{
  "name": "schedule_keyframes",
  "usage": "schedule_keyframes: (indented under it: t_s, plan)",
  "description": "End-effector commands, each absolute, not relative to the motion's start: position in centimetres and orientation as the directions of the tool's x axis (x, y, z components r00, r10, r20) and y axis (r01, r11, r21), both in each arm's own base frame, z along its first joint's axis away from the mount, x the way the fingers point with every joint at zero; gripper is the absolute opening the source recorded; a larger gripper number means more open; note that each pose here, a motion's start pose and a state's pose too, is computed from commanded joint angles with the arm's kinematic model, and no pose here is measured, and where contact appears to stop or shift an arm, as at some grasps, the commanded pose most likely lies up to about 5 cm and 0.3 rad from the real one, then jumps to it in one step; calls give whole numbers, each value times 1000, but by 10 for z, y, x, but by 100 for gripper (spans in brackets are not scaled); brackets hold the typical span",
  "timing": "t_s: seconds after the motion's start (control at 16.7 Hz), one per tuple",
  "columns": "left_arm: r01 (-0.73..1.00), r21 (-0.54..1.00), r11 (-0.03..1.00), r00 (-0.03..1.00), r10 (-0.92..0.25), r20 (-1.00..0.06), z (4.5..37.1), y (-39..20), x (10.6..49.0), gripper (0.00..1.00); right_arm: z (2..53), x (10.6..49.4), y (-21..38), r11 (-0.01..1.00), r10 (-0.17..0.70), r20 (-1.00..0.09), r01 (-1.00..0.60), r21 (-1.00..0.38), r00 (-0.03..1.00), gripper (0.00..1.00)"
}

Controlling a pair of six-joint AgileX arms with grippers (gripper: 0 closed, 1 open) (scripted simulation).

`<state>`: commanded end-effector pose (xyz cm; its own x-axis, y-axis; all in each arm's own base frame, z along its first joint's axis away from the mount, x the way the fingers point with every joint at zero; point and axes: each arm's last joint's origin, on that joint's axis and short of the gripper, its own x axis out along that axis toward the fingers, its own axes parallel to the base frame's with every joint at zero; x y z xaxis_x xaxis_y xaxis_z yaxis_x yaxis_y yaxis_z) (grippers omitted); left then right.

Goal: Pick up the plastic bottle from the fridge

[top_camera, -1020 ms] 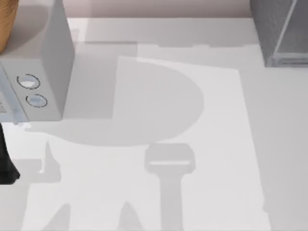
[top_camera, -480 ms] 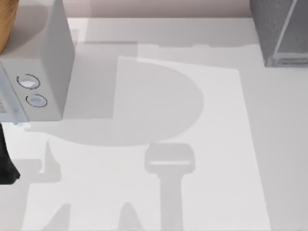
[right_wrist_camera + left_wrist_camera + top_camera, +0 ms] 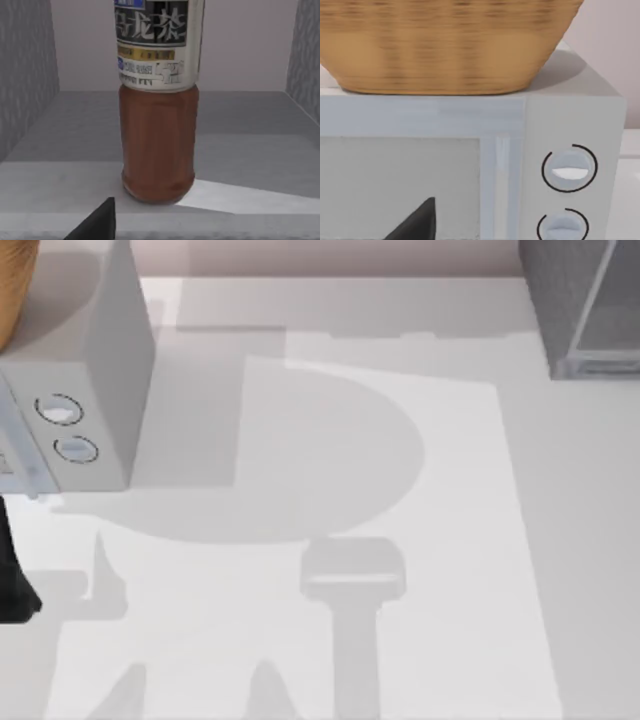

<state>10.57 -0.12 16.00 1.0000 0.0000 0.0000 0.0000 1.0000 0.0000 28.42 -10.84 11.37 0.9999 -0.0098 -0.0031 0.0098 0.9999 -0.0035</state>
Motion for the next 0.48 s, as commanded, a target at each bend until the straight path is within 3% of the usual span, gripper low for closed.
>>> schedule_keyframes:
  t_s: [0.24, 0.48]
  plan:
    - [0, 0, 1000, 1000, 0, 0, 160, -1, 106, 100, 128, 357, -98, 1000, -10, 16, 11, -5, 1000, 100]
    - [0, 0, 1000, 1000, 0, 0, 160, -1, 106, 100, 135, 392, -80, 1000, -10, 0, 10, 2, 1000, 100]
